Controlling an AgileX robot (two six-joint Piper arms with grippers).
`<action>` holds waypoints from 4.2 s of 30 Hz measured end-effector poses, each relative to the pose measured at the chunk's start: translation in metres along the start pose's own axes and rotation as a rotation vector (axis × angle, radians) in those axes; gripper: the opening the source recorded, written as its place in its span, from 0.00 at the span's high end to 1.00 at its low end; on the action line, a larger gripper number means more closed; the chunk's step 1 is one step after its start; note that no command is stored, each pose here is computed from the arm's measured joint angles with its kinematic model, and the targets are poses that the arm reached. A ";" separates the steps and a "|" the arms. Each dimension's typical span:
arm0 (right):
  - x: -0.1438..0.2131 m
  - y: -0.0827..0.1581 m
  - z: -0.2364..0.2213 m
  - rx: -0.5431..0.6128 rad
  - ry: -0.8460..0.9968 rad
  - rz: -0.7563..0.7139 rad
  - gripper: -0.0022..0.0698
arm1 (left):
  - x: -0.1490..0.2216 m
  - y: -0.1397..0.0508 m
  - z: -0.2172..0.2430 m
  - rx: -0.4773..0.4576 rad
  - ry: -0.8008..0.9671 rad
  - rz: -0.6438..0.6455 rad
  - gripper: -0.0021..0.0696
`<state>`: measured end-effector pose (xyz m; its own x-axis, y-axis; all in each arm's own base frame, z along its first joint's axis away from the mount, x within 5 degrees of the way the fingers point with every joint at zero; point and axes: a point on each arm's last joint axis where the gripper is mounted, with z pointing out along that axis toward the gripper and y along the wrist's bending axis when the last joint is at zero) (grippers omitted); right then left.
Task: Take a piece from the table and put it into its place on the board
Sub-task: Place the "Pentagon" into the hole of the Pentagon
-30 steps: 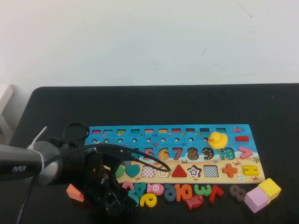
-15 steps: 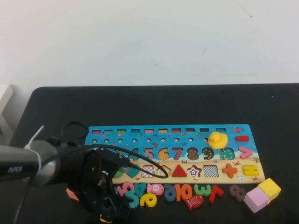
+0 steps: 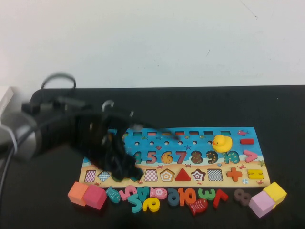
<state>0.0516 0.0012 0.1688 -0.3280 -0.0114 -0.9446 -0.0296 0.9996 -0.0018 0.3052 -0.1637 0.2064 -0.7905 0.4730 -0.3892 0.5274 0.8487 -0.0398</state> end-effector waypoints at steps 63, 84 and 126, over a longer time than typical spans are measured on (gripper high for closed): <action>0.000 0.000 0.000 0.000 0.000 0.000 0.94 | -0.060 -0.055 0.113 0.031 0.046 -0.063 0.54; 0.000 0.000 0.000 0.000 0.000 0.000 0.94 | -0.062 -0.055 0.113 0.029 0.027 -0.170 0.54; 0.000 0.000 0.000 0.000 0.000 -0.019 0.94 | -0.059 -0.053 0.116 0.013 0.058 -0.174 0.34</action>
<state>0.0516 0.0012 0.1688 -0.3274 -0.0301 -0.9444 -0.0357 0.9992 -0.0195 0.3599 -0.2639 0.1249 -0.8866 0.3324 -0.3216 0.3848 0.9159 -0.1143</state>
